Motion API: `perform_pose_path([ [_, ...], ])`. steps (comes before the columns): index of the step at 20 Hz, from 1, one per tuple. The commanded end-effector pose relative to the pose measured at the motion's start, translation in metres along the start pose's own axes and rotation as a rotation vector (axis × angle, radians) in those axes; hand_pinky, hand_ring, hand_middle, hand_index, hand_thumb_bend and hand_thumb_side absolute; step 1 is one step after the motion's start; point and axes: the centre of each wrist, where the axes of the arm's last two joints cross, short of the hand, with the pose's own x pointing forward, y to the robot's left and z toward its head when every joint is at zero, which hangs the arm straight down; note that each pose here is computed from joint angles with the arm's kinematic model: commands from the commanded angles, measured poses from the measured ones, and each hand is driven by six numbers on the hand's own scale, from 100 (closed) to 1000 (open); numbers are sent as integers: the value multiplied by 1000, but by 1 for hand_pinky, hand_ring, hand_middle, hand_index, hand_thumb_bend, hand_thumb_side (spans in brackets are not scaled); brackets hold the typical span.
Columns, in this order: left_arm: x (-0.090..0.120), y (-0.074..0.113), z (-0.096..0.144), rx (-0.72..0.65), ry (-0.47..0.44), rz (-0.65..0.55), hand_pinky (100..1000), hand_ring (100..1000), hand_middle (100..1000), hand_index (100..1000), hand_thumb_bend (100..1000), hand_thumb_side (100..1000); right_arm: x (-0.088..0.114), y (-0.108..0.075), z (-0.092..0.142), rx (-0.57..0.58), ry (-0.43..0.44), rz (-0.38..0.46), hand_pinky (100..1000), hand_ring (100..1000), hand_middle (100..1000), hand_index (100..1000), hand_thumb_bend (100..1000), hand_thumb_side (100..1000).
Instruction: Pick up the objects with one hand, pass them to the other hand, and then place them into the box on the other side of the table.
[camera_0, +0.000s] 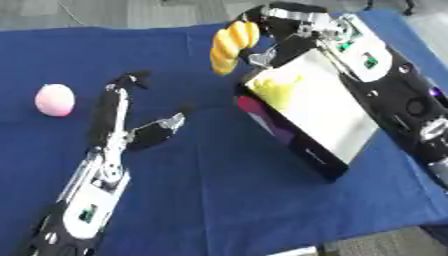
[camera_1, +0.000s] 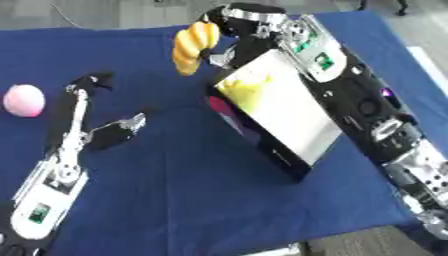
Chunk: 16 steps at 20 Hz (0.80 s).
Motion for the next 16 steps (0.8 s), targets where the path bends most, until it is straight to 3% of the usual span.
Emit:
perform_pose_path([
  [1, -1, 14, -2, 44, 0, 4, 816, 804, 620, 821, 625, 462, 5, -20, 15, -65, 19, 34, 991, 1000, 749, 730, 100, 100],
  [16, -24, 31, 10, 99, 86, 2, 817, 804, 624, 827, 622, 464, -30, -22, 63, -199, 191, 59, 981, 1000, 752, 732, 100, 100],
])
